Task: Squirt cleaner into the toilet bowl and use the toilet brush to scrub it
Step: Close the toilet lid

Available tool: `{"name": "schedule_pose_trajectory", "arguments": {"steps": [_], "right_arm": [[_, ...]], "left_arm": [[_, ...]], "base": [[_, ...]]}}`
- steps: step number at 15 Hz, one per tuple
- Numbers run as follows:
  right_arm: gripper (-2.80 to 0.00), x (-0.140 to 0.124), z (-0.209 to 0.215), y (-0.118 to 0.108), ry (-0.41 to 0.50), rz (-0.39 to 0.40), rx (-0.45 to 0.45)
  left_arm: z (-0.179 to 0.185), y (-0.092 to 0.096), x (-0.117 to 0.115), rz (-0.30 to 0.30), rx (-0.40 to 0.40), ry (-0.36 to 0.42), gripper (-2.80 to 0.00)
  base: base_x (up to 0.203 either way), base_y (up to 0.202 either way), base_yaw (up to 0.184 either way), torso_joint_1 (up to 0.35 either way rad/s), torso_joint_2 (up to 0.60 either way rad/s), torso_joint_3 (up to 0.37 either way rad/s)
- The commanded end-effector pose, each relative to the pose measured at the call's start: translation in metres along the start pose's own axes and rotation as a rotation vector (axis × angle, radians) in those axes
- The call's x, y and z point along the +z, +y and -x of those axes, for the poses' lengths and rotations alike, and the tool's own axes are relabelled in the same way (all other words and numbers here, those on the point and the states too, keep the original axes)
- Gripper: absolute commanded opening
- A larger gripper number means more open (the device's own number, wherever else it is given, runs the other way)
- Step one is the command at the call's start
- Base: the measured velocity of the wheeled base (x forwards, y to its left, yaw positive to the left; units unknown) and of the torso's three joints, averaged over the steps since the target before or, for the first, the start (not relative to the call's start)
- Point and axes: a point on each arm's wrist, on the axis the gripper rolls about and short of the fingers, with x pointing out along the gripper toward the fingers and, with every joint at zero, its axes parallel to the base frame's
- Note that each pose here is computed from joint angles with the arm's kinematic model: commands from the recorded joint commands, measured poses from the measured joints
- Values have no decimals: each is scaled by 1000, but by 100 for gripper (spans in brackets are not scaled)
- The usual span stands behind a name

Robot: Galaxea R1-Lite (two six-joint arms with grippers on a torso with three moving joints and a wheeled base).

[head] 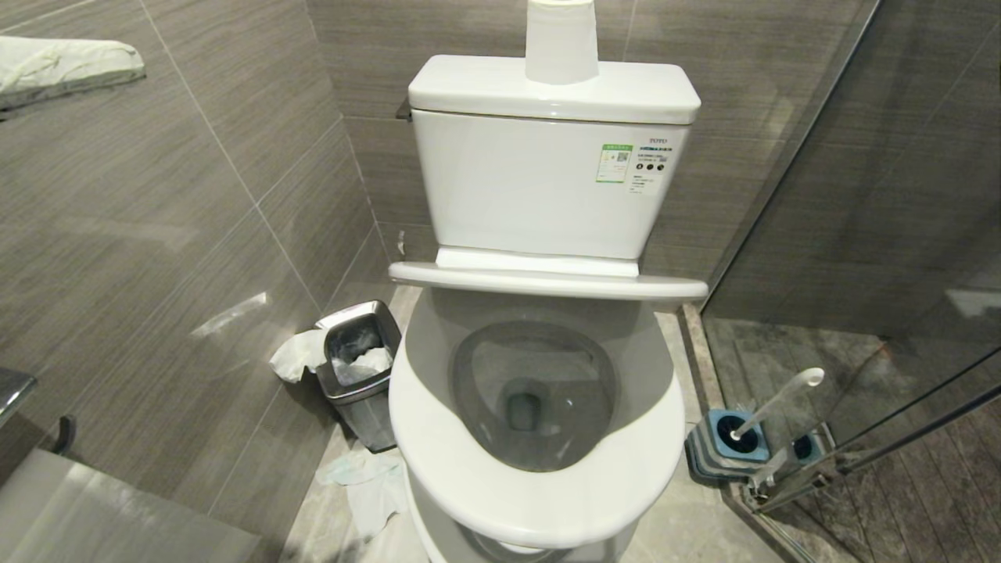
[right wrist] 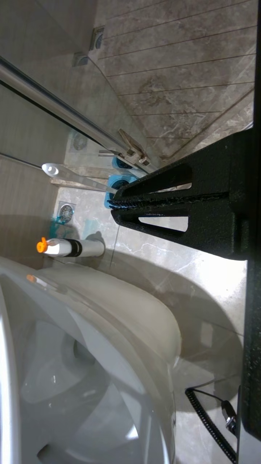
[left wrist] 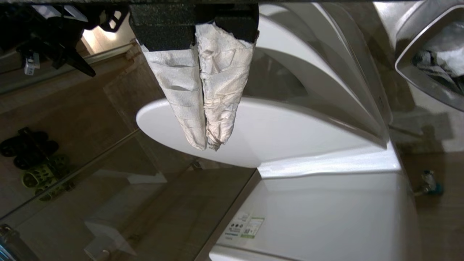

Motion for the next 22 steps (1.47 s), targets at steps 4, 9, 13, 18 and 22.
{"name": "schedule_pose_trajectory", "arguments": {"steps": [4, 9, 13, 18, 22], "right_arm": [[-280, 0, 0, 0, 0, 1, 0], [-280, 0, 0, 0, 0, 1, 2], [-280, 0, 0, 0, 0, 1, 1], [-280, 0, 0, 0, 2, 1, 1], [-280, 0, 0, 0, 0, 1, 1]], "left_arm": [[-5, 3, -20, 137, 0, 147, -280], [-25, 5, -4, -23, 116, 160, -280], [-62, -12, 9, -210, 288, 126, -280], [-102, -19, -9, -443, 315, 234, -280], [-130, -28, -16, -545, 243, 309, -280]], "base": [[0, 0, 0, 2, 0, 37], [0, 0, 0, 0, 0, 0], [0, 0, 0, 0, 0, 0], [0, 0, 0, 0, 0, 0], [0, 0, 0, 0, 0, 0]]}}
